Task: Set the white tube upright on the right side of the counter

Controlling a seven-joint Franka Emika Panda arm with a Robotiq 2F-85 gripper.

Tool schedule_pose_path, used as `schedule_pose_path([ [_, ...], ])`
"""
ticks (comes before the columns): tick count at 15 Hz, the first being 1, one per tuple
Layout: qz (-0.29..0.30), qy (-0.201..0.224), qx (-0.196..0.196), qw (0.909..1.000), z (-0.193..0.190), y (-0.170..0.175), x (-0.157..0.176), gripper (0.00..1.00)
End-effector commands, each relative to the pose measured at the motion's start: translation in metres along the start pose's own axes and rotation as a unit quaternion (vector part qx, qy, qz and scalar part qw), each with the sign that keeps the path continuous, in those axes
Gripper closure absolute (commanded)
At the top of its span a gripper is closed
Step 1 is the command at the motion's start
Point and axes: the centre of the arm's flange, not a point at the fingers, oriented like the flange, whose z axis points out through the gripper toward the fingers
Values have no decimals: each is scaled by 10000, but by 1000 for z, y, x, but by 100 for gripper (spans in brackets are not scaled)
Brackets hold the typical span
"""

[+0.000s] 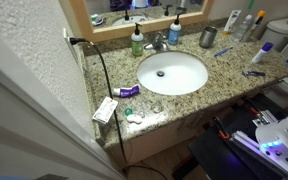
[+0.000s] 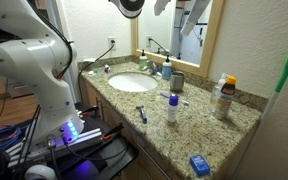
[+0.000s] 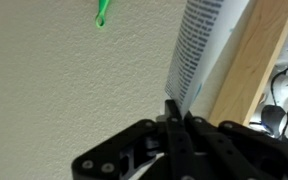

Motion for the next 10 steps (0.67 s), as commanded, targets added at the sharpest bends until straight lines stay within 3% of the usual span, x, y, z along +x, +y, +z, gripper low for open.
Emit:
schedule_pose_path([
  [1,-51,-100,37,9999,1,-7,-11,96],
  [4,-74,-249,26,9997,4,-8,-25,96],
  [5,-326,-443,-59,9985,16,-20,-37,99],
  [7,-370,-397,-218,9983,38,-52,-88,99],
  [10,-226,-257,-225,9992,40,-80,-107,99],
])
